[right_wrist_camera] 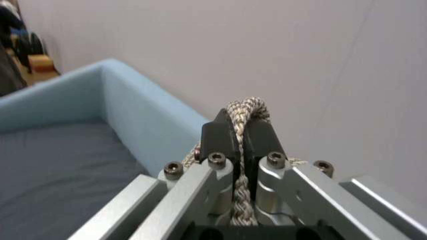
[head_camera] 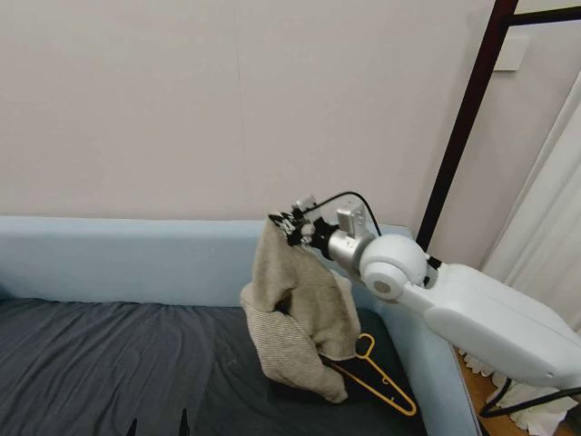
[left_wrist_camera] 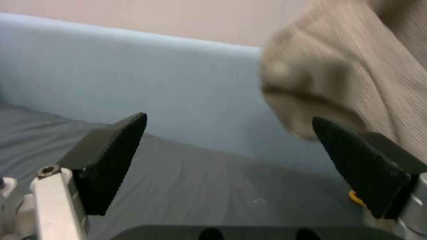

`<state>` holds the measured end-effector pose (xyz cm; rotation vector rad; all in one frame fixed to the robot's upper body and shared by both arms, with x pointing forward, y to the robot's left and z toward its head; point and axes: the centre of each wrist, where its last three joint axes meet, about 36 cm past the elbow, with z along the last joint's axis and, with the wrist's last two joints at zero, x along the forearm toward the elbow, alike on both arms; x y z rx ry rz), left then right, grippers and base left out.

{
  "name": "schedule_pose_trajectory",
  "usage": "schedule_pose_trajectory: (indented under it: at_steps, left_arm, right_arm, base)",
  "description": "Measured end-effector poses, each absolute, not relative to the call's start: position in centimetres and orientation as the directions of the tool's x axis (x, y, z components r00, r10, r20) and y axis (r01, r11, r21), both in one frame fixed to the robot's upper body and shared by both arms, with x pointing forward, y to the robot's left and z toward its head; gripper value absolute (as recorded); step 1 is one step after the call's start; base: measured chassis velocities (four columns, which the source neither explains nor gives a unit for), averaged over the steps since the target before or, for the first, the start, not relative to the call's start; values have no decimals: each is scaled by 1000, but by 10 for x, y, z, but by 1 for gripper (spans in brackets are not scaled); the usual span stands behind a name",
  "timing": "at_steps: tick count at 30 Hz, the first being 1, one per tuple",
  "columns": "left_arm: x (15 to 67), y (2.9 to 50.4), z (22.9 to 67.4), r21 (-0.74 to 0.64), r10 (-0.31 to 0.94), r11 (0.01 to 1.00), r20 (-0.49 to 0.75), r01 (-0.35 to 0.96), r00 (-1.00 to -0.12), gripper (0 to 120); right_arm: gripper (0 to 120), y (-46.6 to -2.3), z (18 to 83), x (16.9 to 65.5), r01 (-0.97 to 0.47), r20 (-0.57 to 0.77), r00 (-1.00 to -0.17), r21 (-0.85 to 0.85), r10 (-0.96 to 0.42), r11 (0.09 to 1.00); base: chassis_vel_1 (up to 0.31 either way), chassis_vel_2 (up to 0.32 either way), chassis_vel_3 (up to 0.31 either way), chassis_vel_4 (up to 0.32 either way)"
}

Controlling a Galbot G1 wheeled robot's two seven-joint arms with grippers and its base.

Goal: Pick up the clothes from the sofa and hang them on the clothes hanger.

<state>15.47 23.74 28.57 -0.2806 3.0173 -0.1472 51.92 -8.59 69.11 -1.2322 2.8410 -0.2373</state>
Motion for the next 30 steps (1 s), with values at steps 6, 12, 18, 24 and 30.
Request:
schedule_pose_trajectory:
  at_steps: [6, 12, 18, 24, 30]
  left_arm:
    - [151, 239, 286, -105, -195, 977, -100, -185, -976, 98]
    - [146, 240, 285, -101, -200, 976, -90, -191, -976, 98]
    - [147, 238, 280, -99, -192, 978, -74, -185, -979, 98]
    - [148, 233, 279, -100, -182, 979, -58, -175, -982, 98]
    - [145, 235, 277, -92, -174, 981, -50, -169, -983, 98]
  right_arm:
    - [0, -52, 717, 518, -699, -30, -706, -125, -707, 704]
    - [0, -92, 649, 495, -625, 70, -778, 20, -625, 780]
    - [0, -184, 485, 458, -479, 368, -805, 60, -466, 876]
    - [0, -249, 323, 400, -419, 582, -744, -26, -327, 908]
    - [0, -282, 282, 387, -382, 626, -742, -102, -239, 918]
  base:
    - [0, 0, 0, 0]
    - [0, 0, 0, 0]
    - [0, 0, 0, 0]
    - [0, 0, 0, 0]
    - [0, 0, 0, 0]
